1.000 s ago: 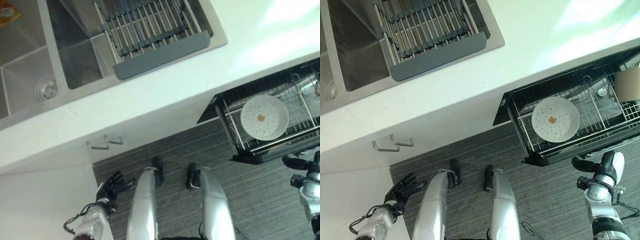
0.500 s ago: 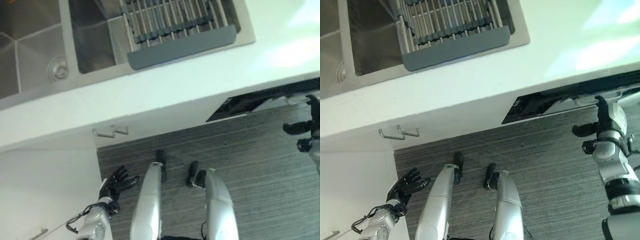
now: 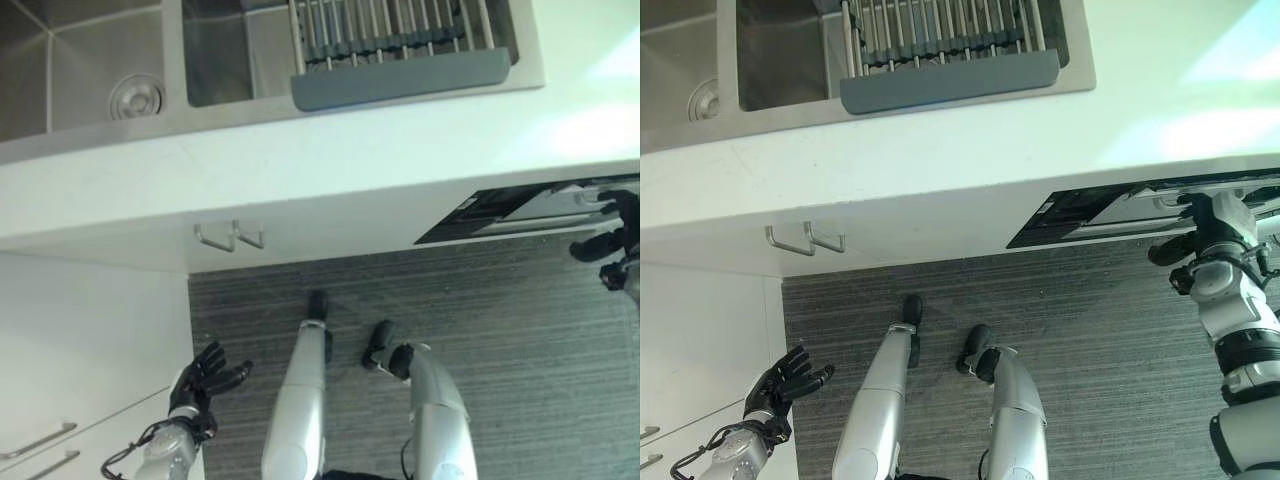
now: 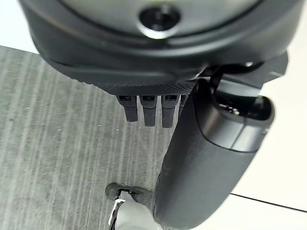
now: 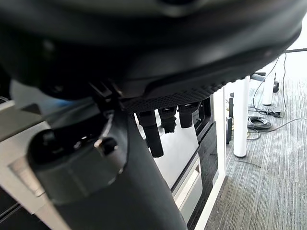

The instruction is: Place the dishes in the dishwasher.

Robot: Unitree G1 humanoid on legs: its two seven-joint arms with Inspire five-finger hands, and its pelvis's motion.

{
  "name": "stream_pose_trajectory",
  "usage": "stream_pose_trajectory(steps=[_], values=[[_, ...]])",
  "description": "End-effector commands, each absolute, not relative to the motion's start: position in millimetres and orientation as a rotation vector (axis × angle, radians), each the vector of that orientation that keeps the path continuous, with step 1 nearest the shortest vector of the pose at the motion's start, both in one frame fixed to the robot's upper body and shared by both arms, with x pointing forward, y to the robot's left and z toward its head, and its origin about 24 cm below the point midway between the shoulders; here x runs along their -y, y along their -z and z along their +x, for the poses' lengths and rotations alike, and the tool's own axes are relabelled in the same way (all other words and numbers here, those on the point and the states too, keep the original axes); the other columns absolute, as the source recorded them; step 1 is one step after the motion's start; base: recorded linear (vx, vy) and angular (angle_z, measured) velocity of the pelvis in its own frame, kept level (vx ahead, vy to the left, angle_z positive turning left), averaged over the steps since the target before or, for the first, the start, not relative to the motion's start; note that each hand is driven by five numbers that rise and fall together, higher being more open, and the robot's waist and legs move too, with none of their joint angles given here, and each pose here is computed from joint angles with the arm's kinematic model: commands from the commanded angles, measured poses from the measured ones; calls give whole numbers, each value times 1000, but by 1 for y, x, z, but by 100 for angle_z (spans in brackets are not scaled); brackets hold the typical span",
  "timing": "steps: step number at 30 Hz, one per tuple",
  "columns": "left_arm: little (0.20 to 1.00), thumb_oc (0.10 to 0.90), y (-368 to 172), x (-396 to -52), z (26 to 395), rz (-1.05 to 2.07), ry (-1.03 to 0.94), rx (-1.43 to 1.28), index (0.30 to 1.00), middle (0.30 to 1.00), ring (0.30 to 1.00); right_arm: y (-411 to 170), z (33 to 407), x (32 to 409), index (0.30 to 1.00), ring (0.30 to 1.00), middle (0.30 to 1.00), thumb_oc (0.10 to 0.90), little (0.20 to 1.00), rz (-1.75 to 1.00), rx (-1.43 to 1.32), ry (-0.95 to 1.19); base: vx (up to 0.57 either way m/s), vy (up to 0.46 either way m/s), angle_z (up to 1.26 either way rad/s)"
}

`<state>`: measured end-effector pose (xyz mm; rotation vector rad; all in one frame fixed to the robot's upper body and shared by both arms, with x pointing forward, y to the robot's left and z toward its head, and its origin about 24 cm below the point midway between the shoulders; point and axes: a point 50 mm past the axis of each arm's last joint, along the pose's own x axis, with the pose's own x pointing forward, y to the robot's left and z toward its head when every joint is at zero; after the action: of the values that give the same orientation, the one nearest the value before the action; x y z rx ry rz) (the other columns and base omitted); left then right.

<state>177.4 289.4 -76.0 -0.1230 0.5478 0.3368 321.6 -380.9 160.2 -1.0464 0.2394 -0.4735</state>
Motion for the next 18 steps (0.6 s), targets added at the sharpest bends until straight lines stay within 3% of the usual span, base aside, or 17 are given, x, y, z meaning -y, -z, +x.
stream_pose_trajectory(steps=[1, 4, 7, 10, 18], values=[[900, 800, 59, -302, 181, -124, -335, -448, 900, 900, 900, -229, 359, 306, 900, 900, 900, 800, 900, -823, 271, 325, 7, 73, 9], [900, 800, 64, -296, 181, -135, -327, -448, 900, 900, 900, -144, 342, 304, 900, 900, 900, 800, 900, -739, 81, 262, 24, 68, 24], [900, 800, 71, -294, 174, -191, -390, -448, 900, 900, 900, -43, 293, 298, 900, 900, 900, 800, 900, -578, -143, 267, 86, 96, 10], [900, 800, 78, -294, 167, -250, -454, -459, 900, 900, 900, 14, 242, 304, 900, 900, 900, 800, 900, -389, -301, 335, 55, 177, -10], [900, 800, 105, -269, 151, -426, -366, -612, 900, 900, 900, 70, 181, 293, 900, 900, 900, 800, 900, -82, -473, 447, 33, 110, -2]])
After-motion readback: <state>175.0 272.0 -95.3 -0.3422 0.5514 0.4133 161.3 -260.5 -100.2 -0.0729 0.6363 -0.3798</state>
